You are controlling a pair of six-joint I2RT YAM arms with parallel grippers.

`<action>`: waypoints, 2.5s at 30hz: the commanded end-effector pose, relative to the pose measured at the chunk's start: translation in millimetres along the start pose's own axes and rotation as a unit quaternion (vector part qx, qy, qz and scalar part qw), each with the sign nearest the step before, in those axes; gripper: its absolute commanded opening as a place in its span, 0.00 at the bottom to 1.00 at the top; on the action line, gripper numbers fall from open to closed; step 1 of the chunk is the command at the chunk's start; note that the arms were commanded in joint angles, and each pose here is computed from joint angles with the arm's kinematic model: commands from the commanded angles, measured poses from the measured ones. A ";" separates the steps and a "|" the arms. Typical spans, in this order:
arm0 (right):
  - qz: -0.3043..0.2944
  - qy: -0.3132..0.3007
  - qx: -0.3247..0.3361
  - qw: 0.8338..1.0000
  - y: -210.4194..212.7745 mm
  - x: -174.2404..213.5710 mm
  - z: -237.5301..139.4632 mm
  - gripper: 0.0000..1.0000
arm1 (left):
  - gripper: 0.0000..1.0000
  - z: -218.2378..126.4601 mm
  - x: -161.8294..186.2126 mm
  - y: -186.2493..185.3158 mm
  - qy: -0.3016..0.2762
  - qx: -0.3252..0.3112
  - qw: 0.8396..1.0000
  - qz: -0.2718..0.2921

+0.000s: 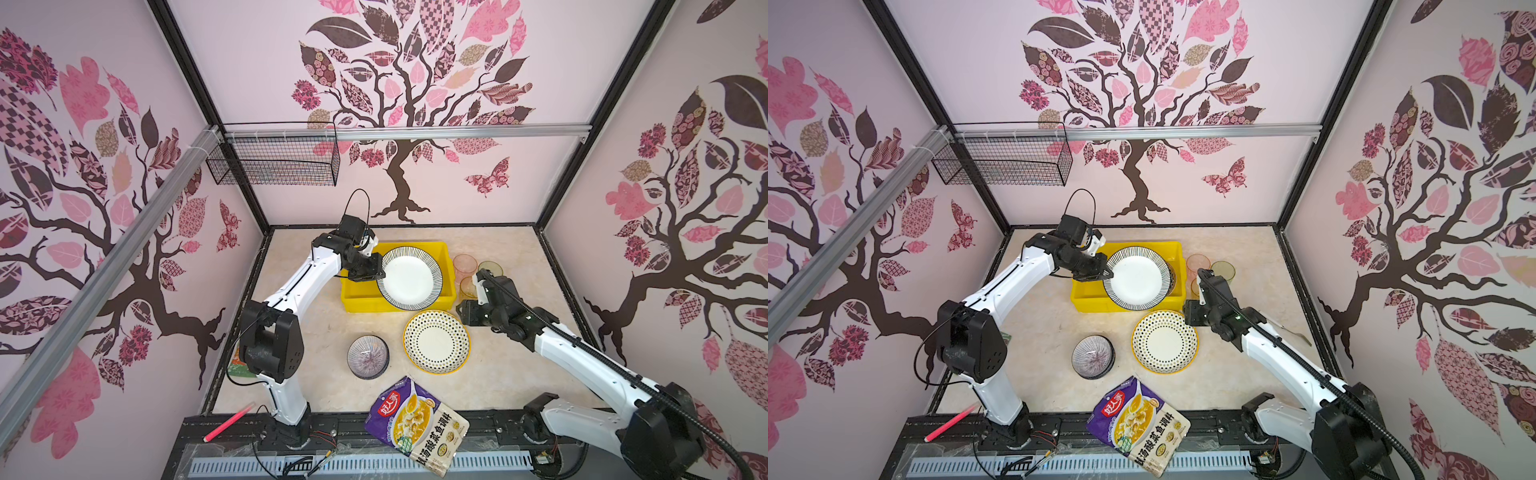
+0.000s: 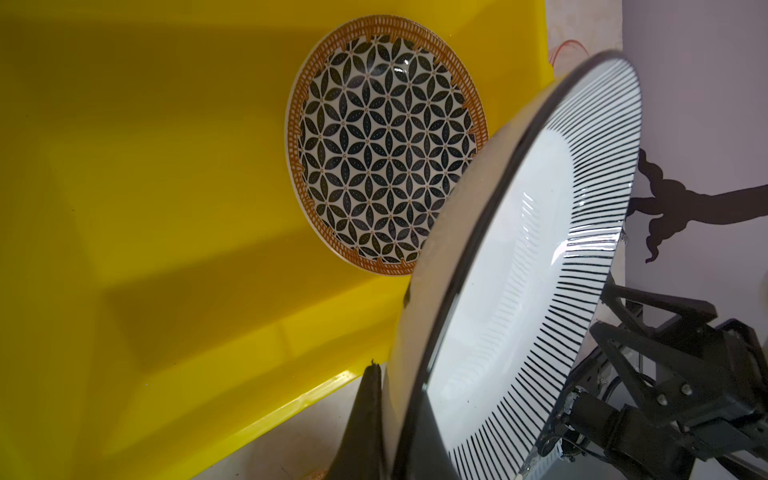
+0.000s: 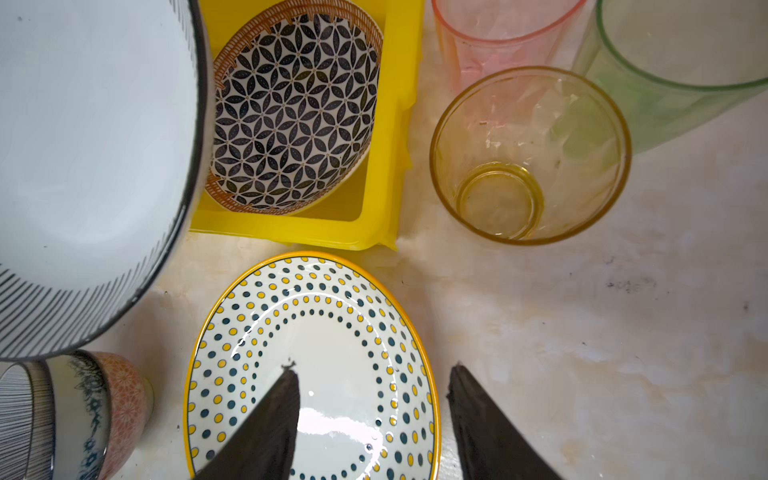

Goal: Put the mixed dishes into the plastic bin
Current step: 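Carry the striped plate over the yellow bin with the left gripper while right releases, then lower the striped plate into the yellow bin onto the patterned plate with left gripper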

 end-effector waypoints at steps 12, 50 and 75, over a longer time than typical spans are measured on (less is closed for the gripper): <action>-0.015 -0.004 0.015 1.000 0.4 -17.3 2.5 0.61 | 0.00 -8.4 -50.1 -19.0 -0.088 0.036 0.995 0.004; -0.010 0.010 0.011 1.000 1.4 -17.3 11.8 0.62 | 0.00 52.0 -67.2 13.4 -0.079 -0.011 0.996 -0.038; -0.008 0.018 0.002 1.000 3.4 -16.4 15.6 0.63 | 0.00 70.2 -59.2 28.2 -0.059 -0.038 0.996 -0.050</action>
Point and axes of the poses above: each gripper's point midway between its finger pads, its own z axis out along the fingers, its own y axis along the line the jaws close on, x = y × z, the point moved 8 cm from there along -z, back along the fingers, and after that the axes turned 14 degrees about -z, right-handed, at the moved point
